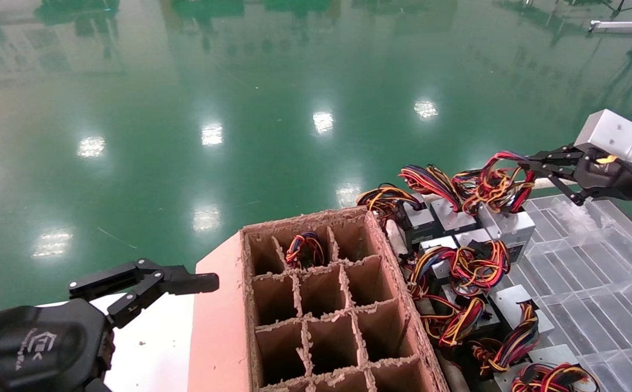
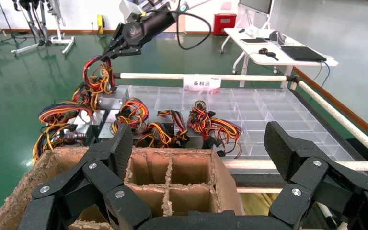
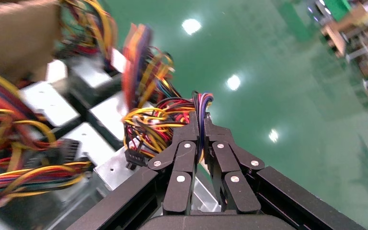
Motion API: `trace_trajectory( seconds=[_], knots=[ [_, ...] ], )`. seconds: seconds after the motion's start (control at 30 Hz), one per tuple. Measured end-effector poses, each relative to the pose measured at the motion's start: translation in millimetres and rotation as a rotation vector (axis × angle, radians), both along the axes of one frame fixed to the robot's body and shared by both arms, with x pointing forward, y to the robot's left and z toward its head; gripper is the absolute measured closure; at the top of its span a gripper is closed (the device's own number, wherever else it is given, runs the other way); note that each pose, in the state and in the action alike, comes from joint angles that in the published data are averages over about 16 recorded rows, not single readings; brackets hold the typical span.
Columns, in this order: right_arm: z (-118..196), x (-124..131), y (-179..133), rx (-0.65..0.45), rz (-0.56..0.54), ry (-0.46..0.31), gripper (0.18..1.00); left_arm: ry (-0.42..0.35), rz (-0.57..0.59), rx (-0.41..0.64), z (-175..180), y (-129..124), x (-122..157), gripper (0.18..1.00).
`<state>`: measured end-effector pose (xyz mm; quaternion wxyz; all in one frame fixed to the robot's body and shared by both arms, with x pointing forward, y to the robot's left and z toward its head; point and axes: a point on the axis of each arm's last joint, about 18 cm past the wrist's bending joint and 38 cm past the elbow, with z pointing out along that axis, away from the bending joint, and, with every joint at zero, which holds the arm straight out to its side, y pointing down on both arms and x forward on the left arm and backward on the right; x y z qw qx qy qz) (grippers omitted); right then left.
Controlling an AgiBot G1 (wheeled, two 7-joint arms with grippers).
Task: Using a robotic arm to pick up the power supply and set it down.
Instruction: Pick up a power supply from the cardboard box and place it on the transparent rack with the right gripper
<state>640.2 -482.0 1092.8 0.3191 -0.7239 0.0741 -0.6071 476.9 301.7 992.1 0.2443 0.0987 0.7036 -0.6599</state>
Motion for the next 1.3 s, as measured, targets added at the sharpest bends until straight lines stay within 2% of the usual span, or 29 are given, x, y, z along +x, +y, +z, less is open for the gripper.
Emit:
trace_trajectory(
  seconds=[0.27, 0.5, 1.0, 1.3],
  knots=[
    [-20, 18, -3, 0.058, -0.058, 0.009, 0.986, 0.0, 0.0, 0.0, 0, 0, 0, 0.184],
    [-31, 21, -10, 0.087, -0.083, 0.016, 0.986, 0.0, 0.0, 0.0, 0, 0, 0, 0.184],
    [-45, -4, -53, 0.112, -0.154, 0.046, 0.986, 0.0, 0.0, 0.0, 0, 0, 0, 0.184],
    [-44, -18, -74, 0.106, -0.201, 0.045, 0.986, 0.0, 0.0, 0.0, 0, 0, 0, 0.184]
  ],
)
